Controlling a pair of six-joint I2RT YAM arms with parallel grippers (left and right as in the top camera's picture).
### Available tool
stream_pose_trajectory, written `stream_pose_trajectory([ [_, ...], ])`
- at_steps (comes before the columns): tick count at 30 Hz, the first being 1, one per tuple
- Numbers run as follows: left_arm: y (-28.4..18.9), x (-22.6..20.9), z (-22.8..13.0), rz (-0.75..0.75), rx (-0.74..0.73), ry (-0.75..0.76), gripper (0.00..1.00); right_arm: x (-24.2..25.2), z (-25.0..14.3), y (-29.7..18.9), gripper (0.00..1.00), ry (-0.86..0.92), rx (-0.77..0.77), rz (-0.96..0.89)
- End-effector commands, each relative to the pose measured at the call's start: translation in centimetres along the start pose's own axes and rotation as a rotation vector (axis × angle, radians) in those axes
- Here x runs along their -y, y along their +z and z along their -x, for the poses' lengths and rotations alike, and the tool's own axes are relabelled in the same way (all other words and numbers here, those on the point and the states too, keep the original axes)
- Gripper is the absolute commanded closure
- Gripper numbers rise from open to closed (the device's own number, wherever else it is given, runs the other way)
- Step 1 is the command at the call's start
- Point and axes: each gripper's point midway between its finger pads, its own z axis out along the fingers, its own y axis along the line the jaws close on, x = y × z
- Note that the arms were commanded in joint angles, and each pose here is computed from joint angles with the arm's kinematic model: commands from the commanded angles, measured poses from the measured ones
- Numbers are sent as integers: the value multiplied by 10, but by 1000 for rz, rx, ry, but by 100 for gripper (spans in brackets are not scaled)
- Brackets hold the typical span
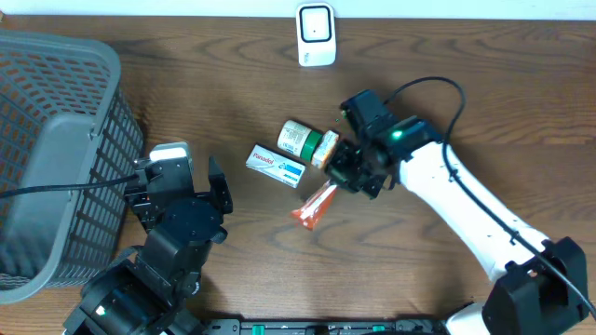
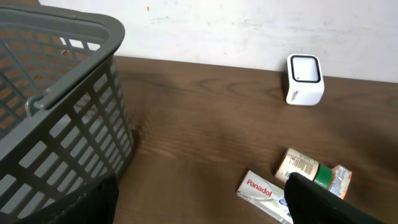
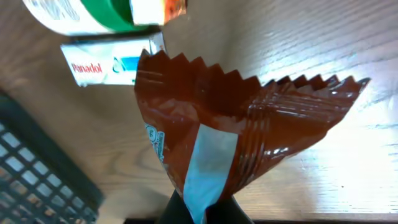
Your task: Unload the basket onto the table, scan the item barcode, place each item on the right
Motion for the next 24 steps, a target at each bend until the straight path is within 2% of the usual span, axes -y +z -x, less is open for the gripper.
stream_pose_trajectory([
  [1, -1, -3, 3, 17, 12, 5, 14, -17, -1, -22, 99, -11, -60, 102],
  [7, -1, -3, 3, 17, 12, 5, 14, -47, -3, -77, 99, -135, -5, 264],
  [10, -1, -3, 3, 17, 12, 5, 14, -54, 9, -96, 99, -221, 120, 298],
  [13, -1, -3, 3, 17, 12, 5, 14, -69, 50, -107, 99, -489, 420, 245],
  [14, -1, -3, 3, 17, 12, 5, 14, -69, 76, -115, 99, -547, 598, 142],
  [17, -1, -3, 3, 17, 12, 5, 14, -71, 118, -129, 99, -518, 853, 7],
  [20, -1, -3, 3, 17, 12, 5, 14, -96, 146, -136, 99, -592, 1012, -14],
  [24, -1, -3, 3, 17, 12, 5, 14, -148, 178, -127, 99, -787, 1196, 9],
])
